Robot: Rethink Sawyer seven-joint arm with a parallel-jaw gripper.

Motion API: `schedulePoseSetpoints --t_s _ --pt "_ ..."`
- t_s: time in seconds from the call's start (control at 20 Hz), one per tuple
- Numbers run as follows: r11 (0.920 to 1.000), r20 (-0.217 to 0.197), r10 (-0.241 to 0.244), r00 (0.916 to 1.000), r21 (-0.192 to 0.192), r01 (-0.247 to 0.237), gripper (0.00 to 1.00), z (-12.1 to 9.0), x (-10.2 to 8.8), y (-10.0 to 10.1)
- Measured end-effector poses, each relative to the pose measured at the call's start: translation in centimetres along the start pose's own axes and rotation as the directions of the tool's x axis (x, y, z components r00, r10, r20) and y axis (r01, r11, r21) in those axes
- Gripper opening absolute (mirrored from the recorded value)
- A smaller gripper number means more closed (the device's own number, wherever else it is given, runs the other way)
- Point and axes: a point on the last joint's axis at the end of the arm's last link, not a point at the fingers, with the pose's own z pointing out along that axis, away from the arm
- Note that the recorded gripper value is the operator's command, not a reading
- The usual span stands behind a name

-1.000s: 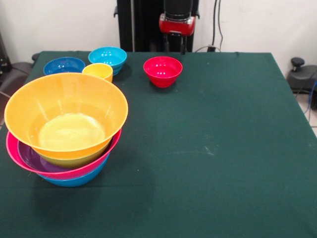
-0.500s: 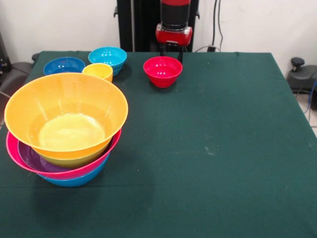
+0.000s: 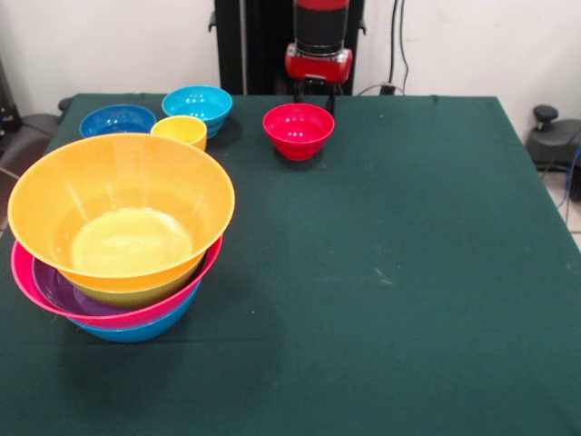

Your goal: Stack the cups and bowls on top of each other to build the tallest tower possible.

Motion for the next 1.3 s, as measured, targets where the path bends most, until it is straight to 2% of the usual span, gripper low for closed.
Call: schedulePoseSetpoints --t_s 0.25,0.4,0.7,1.3 --pt "0.9999 0.016 0.009 0.9998 0.013 -0.009 1.00 -0.1 -0.6 0.6" --pt "0.9996 0.056 0.015 0.9983 0.022 -0.016 1.00 -0.6 -2.1 1.3" --pt "0.9993 0.110 0.028 0.9935 0.021 -0.031 1.00 -1.5 -4.2 1.8" --pt "0.9994 0.151 0.028 0.9881 0.015 -0.031 1.00 -3.0 -6.3 2.2"
